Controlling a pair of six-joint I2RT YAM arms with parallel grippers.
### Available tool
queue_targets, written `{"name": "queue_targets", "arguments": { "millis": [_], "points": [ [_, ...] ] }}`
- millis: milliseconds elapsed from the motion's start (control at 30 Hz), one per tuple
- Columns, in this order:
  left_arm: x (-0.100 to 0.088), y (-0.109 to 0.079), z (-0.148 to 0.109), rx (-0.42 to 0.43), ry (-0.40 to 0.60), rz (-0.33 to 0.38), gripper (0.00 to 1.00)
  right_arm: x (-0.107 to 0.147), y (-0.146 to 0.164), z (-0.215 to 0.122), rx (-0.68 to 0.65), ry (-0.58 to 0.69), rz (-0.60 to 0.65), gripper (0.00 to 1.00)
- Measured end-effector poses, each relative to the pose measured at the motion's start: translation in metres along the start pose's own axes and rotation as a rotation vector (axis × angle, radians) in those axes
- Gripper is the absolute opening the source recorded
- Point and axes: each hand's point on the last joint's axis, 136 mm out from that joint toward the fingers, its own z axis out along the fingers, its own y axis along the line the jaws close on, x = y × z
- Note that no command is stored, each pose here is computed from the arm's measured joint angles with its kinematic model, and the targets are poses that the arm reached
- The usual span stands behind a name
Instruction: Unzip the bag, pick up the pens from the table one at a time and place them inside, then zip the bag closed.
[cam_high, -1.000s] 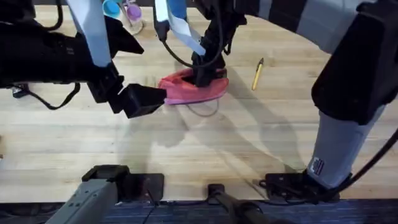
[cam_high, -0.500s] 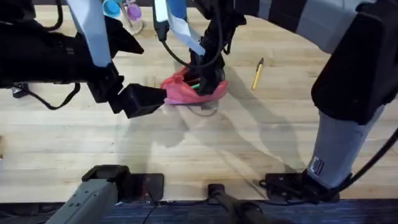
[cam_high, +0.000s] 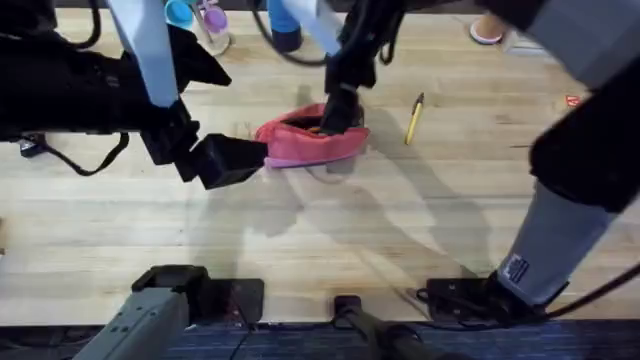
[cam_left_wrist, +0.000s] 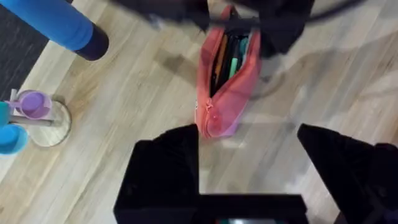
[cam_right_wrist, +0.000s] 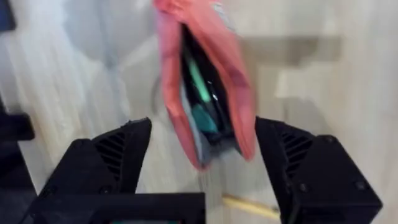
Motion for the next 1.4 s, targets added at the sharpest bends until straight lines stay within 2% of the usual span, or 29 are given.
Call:
{"name": "queue_targets", "arguments": {
  "millis": [167,267,500,600,967,1100,1300,1400],
  "points": [
    [0.0,0.0,0.0,0.0,0.0,0.0,0.993,0.02,-0.007,-0.031,0.092,0.05,0.127,0.996],
    [0.0,0.0,0.0,0.0,0.0,0.0,0.993,0.034,-0.008,-0.035,0.098,0.086,0.207,0.996],
    [-0.001,0.001,0.0,-0.003,-0.002,0.002,0.993,0.045,-0.025,-0.04,0.158,0.086,0.369,0.996],
    [-0.002,0.002,0.0,-0.009,-0.006,0.007,0.994,0.056,-0.042,-0.046,0.232,0.096,0.484,0.996],
    [-0.002,0.003,0.0,-0.013,-0.009,0.01,0.994,0.133,-0.084,-0.078,0.449,0.154,0.989,0.996],
    [-0.002,0.003,0.0,-0.013,-0.009,0.01,0.994,0.157,-0.093,-0.088,0.513,0.157,1.132,0.996],
    [-0.002,0.003,0.0,-0.013,-0.009,0.01,0.993,0.18,-0.1,-0.098,0.563,0.12,1.372,0.996],
    [-0.002,0.003,0.0,-0.013,-0.008,0.01,0.993,0.181,-0.102,-0.098,0.566,0.09,1.444,0.996]
  ]
}}
